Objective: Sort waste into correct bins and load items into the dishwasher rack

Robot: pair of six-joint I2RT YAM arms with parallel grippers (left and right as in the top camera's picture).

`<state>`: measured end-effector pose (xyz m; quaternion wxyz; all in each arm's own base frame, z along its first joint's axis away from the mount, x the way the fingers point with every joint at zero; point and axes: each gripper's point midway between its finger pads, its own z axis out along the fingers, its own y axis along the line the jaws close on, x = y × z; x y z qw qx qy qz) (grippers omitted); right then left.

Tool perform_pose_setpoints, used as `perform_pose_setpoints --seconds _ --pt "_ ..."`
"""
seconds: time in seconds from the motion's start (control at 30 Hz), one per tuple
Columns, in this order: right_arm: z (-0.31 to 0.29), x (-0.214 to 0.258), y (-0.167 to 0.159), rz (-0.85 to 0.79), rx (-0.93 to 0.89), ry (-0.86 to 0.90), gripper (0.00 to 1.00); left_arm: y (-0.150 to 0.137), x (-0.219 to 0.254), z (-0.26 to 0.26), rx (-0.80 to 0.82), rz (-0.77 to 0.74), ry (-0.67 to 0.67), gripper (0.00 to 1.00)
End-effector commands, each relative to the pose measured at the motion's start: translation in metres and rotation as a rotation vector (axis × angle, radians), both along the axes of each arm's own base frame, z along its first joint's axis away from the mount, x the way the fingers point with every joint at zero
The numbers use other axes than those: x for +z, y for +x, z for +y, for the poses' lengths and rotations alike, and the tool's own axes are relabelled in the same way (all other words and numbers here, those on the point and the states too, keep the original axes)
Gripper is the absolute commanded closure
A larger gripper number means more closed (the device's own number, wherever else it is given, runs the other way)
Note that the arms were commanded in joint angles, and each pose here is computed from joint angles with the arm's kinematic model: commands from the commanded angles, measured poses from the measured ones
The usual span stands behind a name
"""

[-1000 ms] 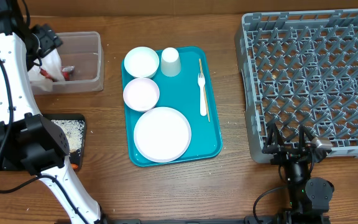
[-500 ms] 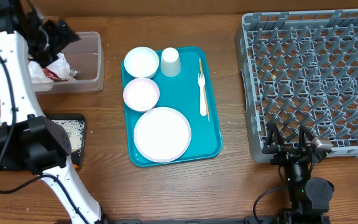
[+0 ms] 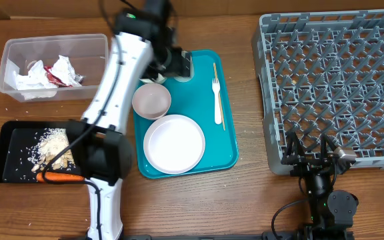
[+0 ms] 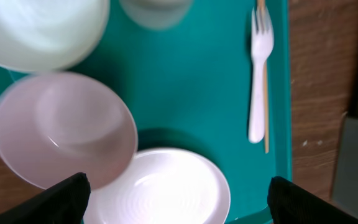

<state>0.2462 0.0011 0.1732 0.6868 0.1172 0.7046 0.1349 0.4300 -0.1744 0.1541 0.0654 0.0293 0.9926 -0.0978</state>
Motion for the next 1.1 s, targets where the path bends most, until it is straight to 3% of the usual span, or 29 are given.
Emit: perform_pose_setpoints --seconds 0.0,0.1,0.37,0.57,0.77,0.9,1.07 --pt "-0.004 -0.003 0.000 0.000 -0.018 -0.004 0.00 -0.019 -0.030 0.006 0.055 0.037 0.202 0.07" --pt "-0.004 -0.003 0.000 0.000 -0.018 -0.004 0.00 -0.027 -0.040 0.007 0.082 0.053 0.259 0.07" --pt "-0.004 -0.003 0.000 0.000 -0.018 -0.004 0.00 -0.027 -0.041 0.024 0.120 0.091 0.250 0.03" --pt "-0.004 -0.003 0.000 0.000 -0.018 -0.004 0.00 -0.042 -0.040 -0.006 -0.089 0.152 0.078 0.00" --pt "-0.004 -0.003 0.000 0.000 -0.018 -0.004 0.00 -0.047 -0.040 -0.024 -0.129 0.152 0.050 0.00" --pt "-0.004 -0.003 0.000 0.000 -0.018 -0.004 0.00 -0.035 -0.040 -0.023 -0.102 0.098 0.072 0.01" --pt "-0.004 -0.003 0.000 0.000 -0.018 -0.004 0.00 0.011 -0.035 -0.026 -0.032 -0.094 0.087 0.02"
